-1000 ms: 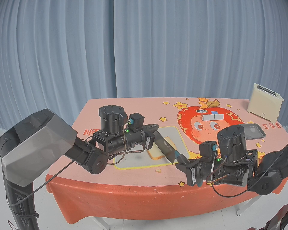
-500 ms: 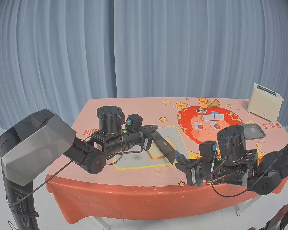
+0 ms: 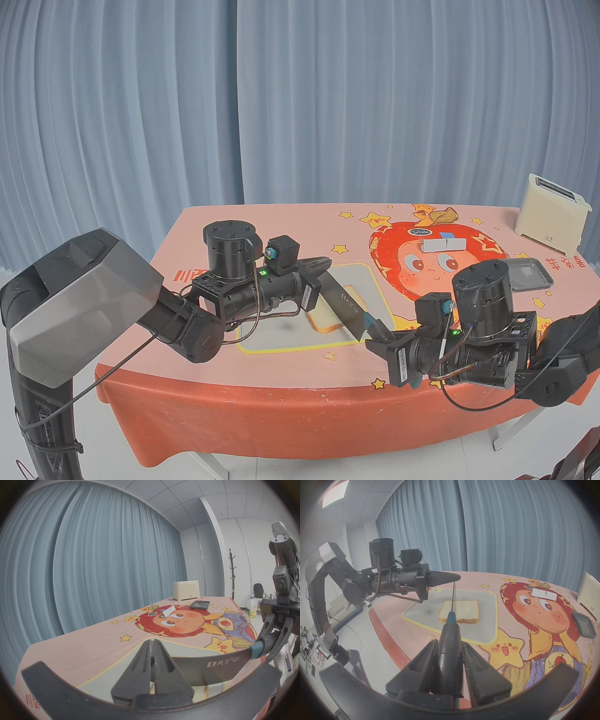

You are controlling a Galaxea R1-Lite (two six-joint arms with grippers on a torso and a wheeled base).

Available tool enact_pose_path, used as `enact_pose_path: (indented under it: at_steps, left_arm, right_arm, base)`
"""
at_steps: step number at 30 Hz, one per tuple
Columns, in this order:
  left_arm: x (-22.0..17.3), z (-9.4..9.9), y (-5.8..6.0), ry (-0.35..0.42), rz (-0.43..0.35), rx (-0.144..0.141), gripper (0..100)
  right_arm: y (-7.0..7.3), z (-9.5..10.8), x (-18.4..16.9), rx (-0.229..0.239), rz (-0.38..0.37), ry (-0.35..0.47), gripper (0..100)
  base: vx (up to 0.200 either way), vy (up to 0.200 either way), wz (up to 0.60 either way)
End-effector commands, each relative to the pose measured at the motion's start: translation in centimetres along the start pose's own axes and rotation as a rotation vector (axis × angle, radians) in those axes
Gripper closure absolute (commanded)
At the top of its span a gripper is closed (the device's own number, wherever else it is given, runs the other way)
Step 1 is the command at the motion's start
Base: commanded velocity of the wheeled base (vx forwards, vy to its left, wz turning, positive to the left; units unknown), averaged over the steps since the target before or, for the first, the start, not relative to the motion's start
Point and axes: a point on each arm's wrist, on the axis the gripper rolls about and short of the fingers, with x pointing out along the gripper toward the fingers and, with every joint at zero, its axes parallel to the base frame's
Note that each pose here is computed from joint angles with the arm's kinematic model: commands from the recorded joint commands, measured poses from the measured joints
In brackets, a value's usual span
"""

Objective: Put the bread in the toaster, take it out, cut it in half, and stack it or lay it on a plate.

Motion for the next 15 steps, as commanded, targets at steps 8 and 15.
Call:
enact_pose_path:
  at_steps: [8, 15]
  left_arm:
    - [1.1, 0.8, 0.4, -0.04, 0.004, 0.008, 100]
    - [1.5, -1.3, 0.2, 0.014, -0.003, -0.003, 100]
  right_arm:
    - [0.0, -0.1, 0.0, -0.001, 0.0, 0.003, 100]
    - [0.0, -0.1, 0.0, -0.001, 0.0, 0.003, 100]
  base:
    - [0.0, 0.0, 0.0]
    - [0.0, 0.0, 0.0]
